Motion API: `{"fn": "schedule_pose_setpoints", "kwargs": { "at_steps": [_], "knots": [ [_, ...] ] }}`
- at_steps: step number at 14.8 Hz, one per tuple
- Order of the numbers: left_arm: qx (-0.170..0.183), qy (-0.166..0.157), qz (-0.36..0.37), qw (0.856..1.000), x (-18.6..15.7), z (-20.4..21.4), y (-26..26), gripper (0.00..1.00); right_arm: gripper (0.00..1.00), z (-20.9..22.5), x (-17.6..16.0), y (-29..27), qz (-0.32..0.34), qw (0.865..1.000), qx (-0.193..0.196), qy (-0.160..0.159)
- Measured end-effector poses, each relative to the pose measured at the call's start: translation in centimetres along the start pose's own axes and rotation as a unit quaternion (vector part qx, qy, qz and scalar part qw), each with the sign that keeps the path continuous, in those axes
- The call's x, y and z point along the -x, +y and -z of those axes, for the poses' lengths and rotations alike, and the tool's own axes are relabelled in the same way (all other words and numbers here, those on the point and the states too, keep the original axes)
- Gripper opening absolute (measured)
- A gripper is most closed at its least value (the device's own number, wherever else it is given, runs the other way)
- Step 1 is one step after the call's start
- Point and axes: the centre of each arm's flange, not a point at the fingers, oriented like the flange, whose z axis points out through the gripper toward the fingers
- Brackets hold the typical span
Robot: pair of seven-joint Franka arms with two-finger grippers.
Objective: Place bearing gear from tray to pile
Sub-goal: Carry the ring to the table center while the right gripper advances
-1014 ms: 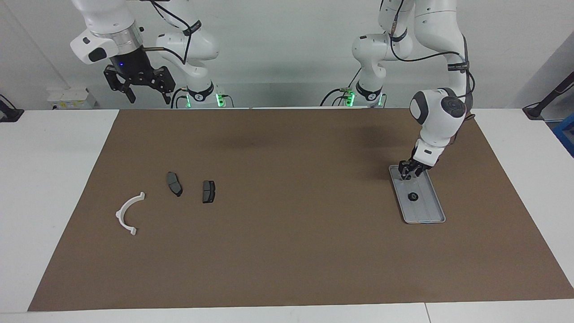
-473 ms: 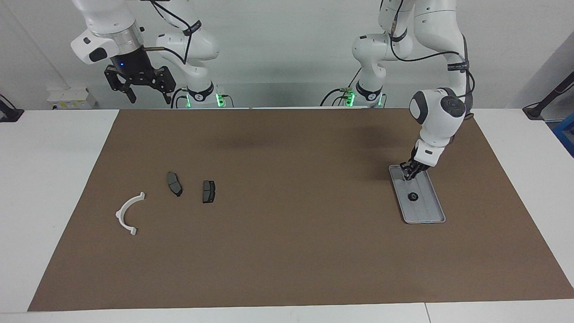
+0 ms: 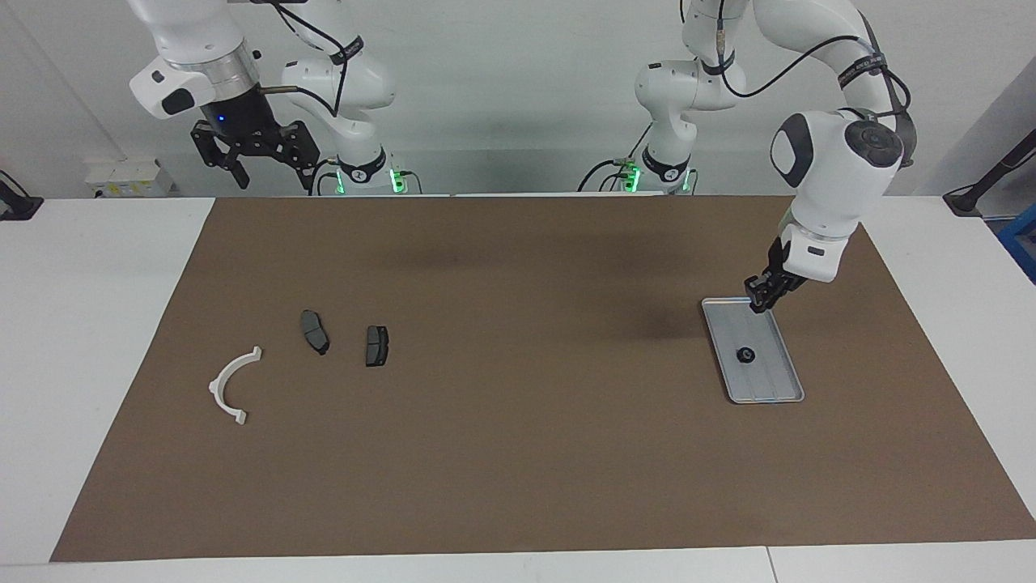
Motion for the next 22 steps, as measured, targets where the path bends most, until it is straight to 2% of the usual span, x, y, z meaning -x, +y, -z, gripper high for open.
{"fn": "schedule_pose_setpoints", "kwargs": {
  "at_steps": [5, 7, 10, 12, 14, 20, 21, 22],
  "knots": [
    [0.0, -0.01, 0.005, 1.0, 7.5, -2.4, 13.0, 0.23, 1.0, -4.9, -1.8, 1.3, -0.014, 1.0, -0.002, 0.009],
    [-0.008, -0.01, 0.01, 1.0, 10.8, -4.9, 17.6, 0.23, 1.0, -7.2, -2.4, 1.9, -0.019, 1.0, -0.002, 0.015],
    [-0.02, -0.013, 0.014, 1.0, 13.8, -10.4, 22.2, 0.23, 1.0, -9.7, -3.0, 2.0, -0.021, 1.0, -0.003, 0.016],
    [-0.024, -0.014, 0.014, 1.0, 14.6, -13.9, 24.4, 0.23, 1.0, -10.8, -3.3, 2.0, -0.021, 1.0, -0.003, 0.01],
    [-0.026, -0.014, 0.014, 0.999, 14.5, -15.5, 25.4, 0.23, 1.0, -11.6, -3.6, 2.0, -0.021, 1.0, -0.003, 0.004],
    [-0.022, -0.008, 0.016, 1.0, 14.7, -15.0, 26.3, 0.23, 1.0, -11.8, -3.7, 1.8, -0.019, 1.0, -0.003, 0.002],
    [-0.024, -0.005, 0.015, 1.0, 14.6, -15.0, 26.2, 0.29, 1.0, -11.8, -3.7, 1.8, -0.019, 1.0, -0.003, 0.002],
    [-0.026, -0.002, 0.013, 1.0, 14.5, -15.0, 26.2, 0.38, 1.0, -11.8, -3.7, 1.8, -0.019, 1.0, -0.003, 0.002]
  ]
}}
